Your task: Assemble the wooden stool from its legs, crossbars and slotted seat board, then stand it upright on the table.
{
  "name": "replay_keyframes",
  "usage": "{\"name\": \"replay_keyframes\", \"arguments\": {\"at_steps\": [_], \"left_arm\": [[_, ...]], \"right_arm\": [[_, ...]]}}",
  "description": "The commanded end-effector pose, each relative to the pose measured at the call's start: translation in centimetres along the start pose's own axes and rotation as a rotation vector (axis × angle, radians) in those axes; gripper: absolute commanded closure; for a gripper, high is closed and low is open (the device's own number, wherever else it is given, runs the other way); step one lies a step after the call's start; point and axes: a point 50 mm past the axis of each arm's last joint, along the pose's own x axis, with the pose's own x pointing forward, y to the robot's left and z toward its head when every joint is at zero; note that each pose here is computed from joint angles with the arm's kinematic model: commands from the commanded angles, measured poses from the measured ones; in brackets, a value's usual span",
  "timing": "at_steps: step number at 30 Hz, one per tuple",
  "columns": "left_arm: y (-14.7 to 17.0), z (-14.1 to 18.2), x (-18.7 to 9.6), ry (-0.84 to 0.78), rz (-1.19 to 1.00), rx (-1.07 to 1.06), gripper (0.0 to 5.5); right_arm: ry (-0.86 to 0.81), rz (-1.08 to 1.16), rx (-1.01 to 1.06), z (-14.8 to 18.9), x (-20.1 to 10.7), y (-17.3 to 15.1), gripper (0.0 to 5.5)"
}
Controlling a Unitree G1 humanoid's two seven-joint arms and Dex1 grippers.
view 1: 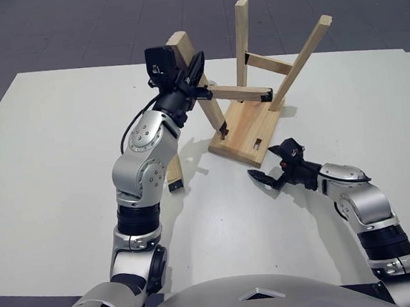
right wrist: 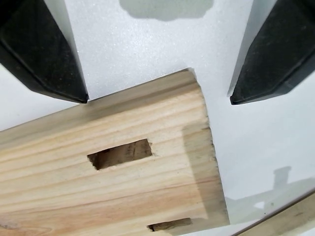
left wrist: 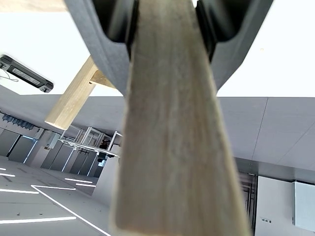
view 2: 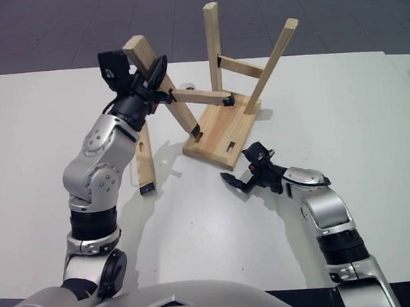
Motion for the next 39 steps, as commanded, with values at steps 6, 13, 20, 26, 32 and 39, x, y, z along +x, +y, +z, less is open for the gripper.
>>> {"name": "replay_keyframes", "arguments": {"at_steps": [6,13,20,26,32,39], "left_arm": [[1.2,-1.1,0.2,0.021,0.037,0.039,4.47],[0.6,-0.3,0.6,-0.007,0.007,0.032,4.47],[0.5,-0.8,0.7,0.006,0.003,0.027,4.47],[0.4,-0.6,0.8,-0.002,-0.003,0.019,4.47],[0.1,-1.1,0.8,0.013,-0.007,0.014,4.47],[-0.2,-2.0,0.7,0.045,-0.014,0.033,4.47]], "right_arm": [[-0.055,-0.069,0.087,0.2,-2.4,-0.4,0.1],[-0.062,-0.077,0.112,0.2,-2.1,-0.1,0.1],[-0.063,-0.085,0.119,0.3,-1.8,-0.1,0.1],[-0.053,-0.081,0.118,0.1,-1.7,0.0,0.1],[-0.039,-0.096,0.116,-0.1,-1.6,-0.2,0.1],[-0.01,-0.102,0.108,-0.6,-1.5,-0.3,0.1]]}}
